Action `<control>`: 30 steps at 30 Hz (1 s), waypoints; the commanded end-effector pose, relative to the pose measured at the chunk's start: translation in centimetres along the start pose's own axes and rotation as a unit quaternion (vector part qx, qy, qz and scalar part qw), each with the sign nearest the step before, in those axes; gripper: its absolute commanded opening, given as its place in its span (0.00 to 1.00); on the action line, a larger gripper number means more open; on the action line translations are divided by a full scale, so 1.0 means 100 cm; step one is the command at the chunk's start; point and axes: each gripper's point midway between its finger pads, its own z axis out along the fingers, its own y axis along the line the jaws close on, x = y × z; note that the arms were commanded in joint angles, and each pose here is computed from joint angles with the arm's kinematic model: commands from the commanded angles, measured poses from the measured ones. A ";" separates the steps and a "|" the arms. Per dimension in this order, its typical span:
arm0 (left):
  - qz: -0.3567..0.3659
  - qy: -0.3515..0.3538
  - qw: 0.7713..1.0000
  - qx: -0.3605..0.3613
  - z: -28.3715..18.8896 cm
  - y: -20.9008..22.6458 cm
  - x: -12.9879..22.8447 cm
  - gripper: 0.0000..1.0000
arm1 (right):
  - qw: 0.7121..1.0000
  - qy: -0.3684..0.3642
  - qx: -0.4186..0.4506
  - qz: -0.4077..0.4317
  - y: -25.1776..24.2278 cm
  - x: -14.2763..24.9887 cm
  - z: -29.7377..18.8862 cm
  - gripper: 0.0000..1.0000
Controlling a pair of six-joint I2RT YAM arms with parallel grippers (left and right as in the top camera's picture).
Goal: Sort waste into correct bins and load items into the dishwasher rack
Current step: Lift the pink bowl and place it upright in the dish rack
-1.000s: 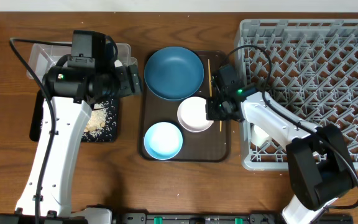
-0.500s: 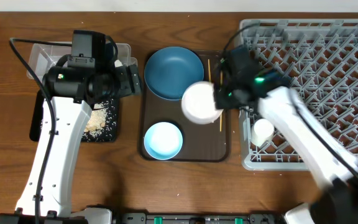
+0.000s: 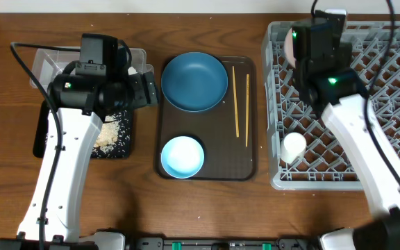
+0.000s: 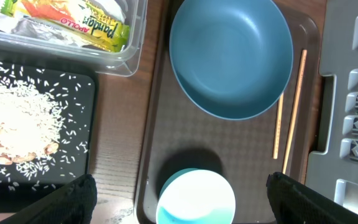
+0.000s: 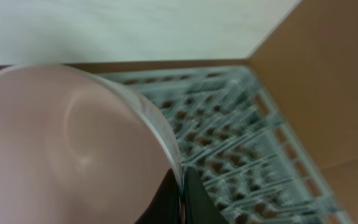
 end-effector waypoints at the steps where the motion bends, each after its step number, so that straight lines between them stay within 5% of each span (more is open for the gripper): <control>1: 0.003 -0.002 1.000 -0.007 0.000 0.003 -0.003 0.89 | 0.989 0.009 0.118 -0.092 -0.023 0.005 0.025 0.01; 13: 0.003 -0.002 1.000 -0.007 0.000 0.003 -0.003 0.89 | 0.959 0.020 0.161 -0.233 0.029 0.028 0.085 0.01; 30: 0.003 -0.002 1.000 -0.007 0.000 0.003 -0.003 0.90 | 0.934 0.043 0.104 -0.338 0.078 0.061 0.062 0.04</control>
